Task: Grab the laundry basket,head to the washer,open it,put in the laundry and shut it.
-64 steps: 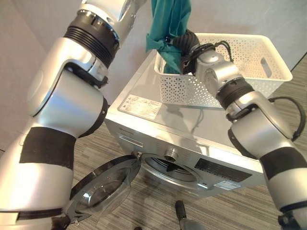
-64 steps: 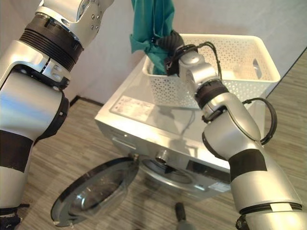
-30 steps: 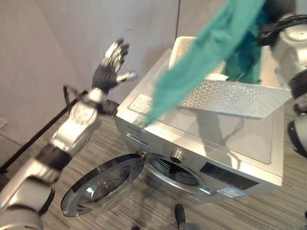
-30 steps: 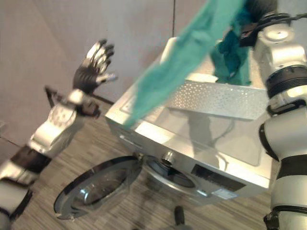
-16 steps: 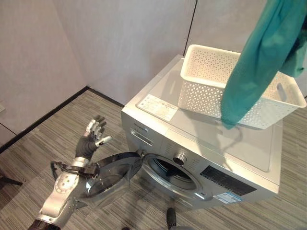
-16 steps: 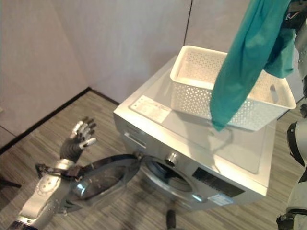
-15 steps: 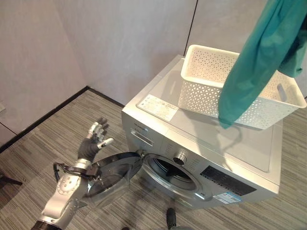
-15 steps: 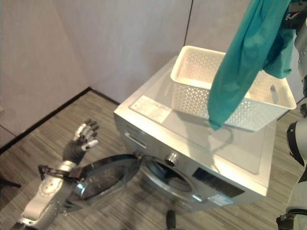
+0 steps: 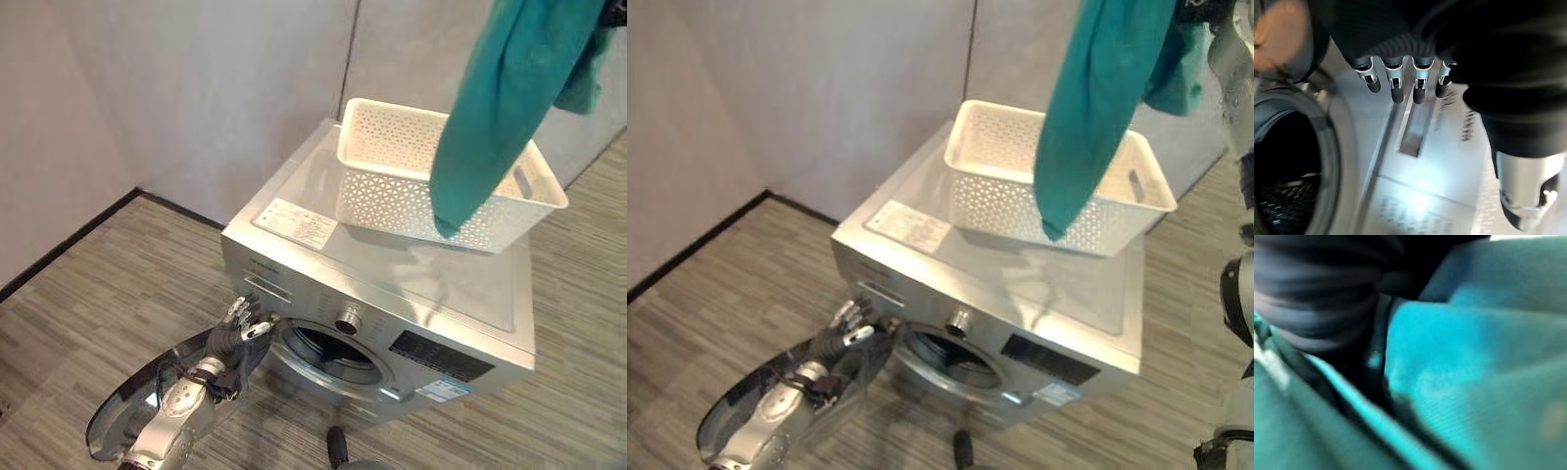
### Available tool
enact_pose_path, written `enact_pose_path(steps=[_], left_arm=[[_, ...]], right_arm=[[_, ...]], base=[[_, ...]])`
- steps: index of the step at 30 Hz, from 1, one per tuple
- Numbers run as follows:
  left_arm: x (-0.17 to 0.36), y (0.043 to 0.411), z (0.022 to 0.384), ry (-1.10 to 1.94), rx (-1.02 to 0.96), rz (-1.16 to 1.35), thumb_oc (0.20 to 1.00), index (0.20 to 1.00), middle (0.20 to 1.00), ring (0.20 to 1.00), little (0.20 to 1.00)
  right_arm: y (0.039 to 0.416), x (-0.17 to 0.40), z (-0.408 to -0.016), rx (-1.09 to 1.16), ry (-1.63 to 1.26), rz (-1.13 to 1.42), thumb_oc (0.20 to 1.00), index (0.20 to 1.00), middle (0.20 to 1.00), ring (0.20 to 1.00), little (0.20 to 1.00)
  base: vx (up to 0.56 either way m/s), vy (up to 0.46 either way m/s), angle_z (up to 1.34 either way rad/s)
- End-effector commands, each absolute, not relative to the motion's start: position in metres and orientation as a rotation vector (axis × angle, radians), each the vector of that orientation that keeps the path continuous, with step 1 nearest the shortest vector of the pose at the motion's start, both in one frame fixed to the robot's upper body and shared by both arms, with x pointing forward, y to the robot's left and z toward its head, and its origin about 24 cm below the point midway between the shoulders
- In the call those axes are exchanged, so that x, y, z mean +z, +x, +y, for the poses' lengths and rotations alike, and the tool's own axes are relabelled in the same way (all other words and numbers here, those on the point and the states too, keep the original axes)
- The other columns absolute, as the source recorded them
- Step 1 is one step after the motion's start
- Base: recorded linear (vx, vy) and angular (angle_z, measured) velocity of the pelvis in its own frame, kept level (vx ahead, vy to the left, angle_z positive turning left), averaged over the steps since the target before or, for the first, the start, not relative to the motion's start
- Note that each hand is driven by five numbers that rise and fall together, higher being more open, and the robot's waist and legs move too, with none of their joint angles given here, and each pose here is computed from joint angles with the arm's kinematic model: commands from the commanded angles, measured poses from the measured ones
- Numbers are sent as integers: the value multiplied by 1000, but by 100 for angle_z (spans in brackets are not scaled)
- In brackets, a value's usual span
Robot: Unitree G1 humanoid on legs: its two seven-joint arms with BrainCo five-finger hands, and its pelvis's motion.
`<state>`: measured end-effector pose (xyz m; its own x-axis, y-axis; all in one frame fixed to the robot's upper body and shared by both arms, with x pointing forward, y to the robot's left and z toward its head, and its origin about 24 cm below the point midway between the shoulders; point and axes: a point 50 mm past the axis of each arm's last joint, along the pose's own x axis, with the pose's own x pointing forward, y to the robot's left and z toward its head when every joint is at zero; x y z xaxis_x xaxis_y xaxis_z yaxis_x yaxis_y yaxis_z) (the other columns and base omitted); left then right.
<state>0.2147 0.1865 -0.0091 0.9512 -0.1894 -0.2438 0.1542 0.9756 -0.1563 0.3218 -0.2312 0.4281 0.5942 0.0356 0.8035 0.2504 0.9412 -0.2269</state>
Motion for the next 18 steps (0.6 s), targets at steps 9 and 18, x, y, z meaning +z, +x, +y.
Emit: enact_pose_path(steps=[9,18], left_arm=[[-6,223,176,-77,-235,208,1000,1000,1000,1000,1000],[-19,224,182,-119,-143,250,1000,1000,1000,1000,1000]], right_arm=[[248,406,-277,-259,-286,-1216,200,200,200,200,200],[236,266,-230,20,-29,-989,200,200,200,200,200]], base=[[-97,166,-37],[-156,50,-47]])
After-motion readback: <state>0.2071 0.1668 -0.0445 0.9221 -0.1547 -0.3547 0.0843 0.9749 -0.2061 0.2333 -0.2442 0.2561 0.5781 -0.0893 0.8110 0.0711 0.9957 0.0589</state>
